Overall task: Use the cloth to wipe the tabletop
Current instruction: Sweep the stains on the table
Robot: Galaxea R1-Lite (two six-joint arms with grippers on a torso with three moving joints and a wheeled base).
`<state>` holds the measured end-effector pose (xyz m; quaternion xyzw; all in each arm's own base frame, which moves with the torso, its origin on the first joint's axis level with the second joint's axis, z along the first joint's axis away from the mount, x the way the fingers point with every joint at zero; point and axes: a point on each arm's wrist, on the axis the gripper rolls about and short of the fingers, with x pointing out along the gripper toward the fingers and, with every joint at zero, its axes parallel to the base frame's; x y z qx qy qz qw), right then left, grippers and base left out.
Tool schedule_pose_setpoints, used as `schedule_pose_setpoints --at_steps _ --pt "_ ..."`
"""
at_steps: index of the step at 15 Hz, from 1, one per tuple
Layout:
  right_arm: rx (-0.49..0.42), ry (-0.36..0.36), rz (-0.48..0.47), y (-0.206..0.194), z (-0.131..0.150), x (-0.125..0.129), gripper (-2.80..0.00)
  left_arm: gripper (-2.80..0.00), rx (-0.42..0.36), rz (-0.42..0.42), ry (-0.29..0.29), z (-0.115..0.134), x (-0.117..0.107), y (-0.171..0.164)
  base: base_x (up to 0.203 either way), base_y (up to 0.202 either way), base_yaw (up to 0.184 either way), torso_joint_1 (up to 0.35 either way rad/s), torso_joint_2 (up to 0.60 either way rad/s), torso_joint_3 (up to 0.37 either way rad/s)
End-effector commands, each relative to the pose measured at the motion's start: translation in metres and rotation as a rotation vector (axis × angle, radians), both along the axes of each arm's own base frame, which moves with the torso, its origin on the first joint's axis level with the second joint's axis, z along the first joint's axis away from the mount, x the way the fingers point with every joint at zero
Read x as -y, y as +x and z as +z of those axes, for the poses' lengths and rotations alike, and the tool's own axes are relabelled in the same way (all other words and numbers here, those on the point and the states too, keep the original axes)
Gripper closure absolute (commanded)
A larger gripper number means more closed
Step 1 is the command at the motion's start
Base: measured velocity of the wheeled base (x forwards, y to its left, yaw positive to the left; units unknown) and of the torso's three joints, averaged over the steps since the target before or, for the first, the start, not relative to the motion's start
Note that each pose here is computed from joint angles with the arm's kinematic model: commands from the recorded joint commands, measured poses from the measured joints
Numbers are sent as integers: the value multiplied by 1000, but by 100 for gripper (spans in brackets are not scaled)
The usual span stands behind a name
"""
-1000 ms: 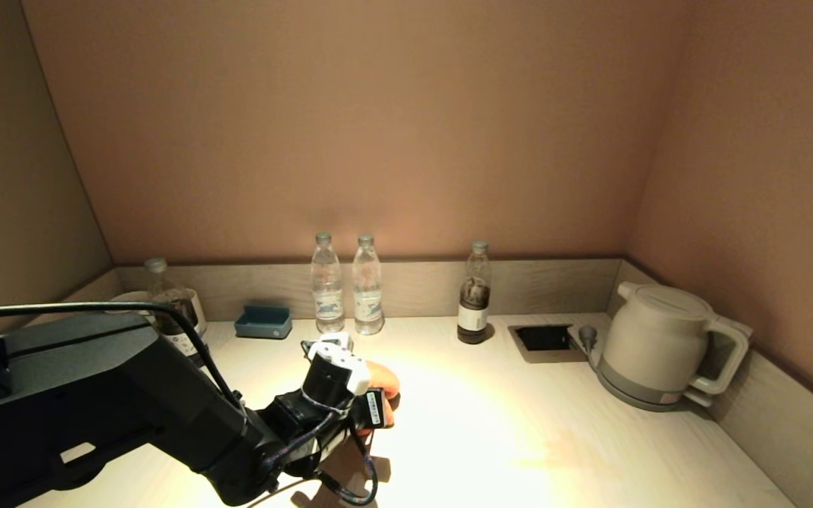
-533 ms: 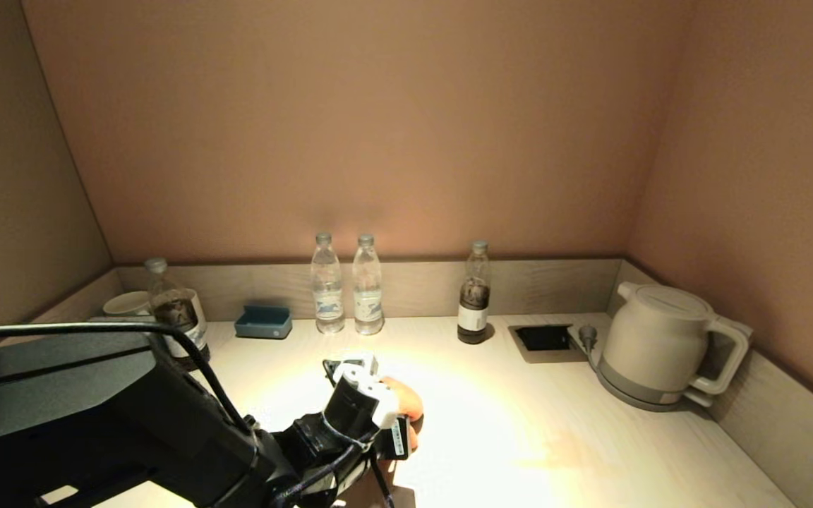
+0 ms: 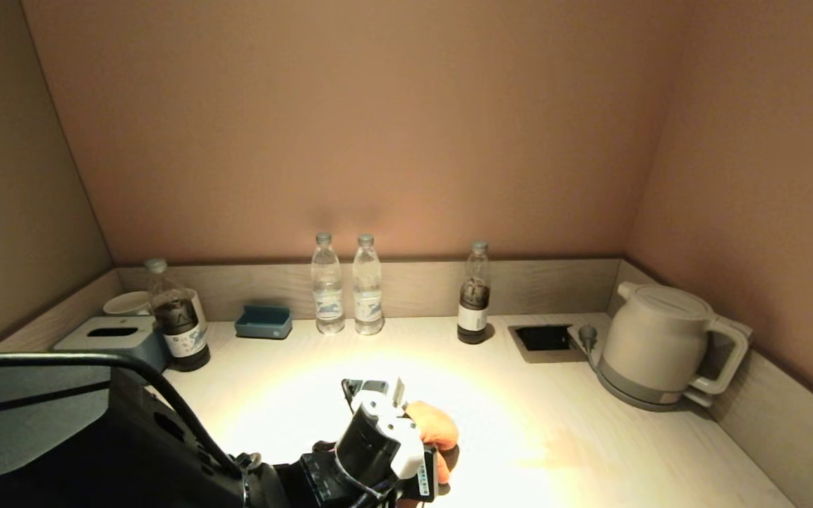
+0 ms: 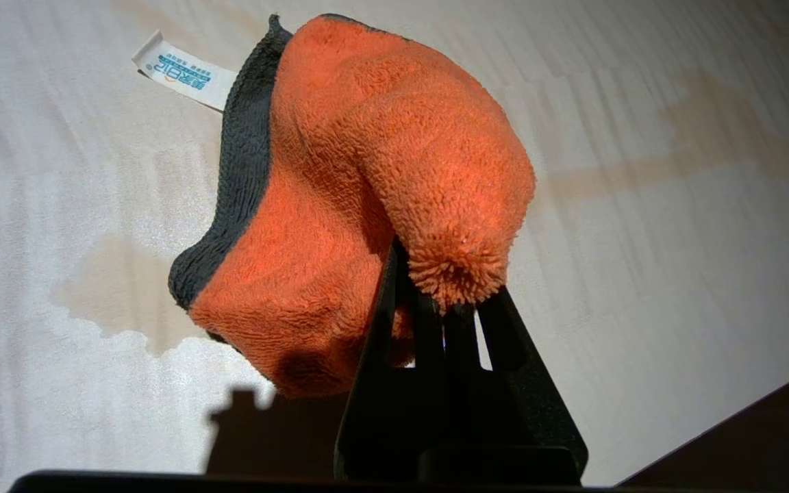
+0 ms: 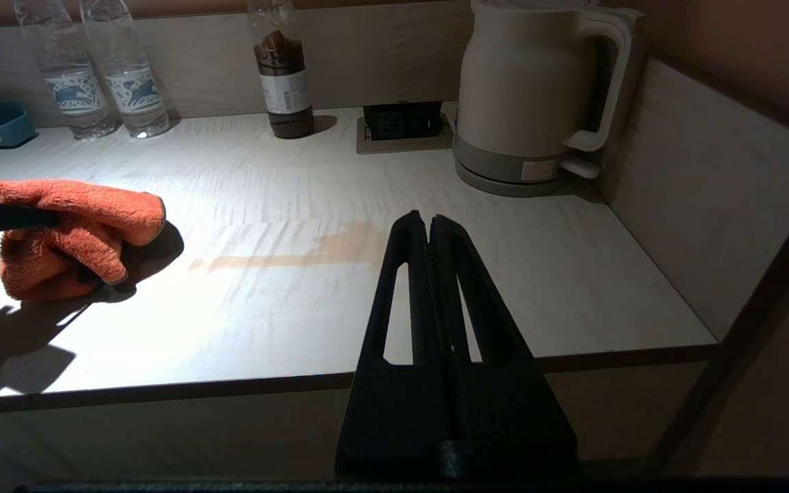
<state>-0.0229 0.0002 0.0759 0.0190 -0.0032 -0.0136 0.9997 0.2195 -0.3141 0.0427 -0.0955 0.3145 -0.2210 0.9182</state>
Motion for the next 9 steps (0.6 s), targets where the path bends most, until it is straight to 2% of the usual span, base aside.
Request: schedule_pose_setpoints --at_steps 1,6,9 --pt "-1 0 0 0 0 0 0 0 10 -10 -19 7 0 -5 0 0 0 0 0 0" --pt "-1 -1 0 0 0 0 0 0 11 -18 -25 9 0 -8 0 0 0 0 0 0" --pt "-1 0 0 0 0 0 0 0 42 20 -55 22 -7 1 0 0 0 0 0 0"
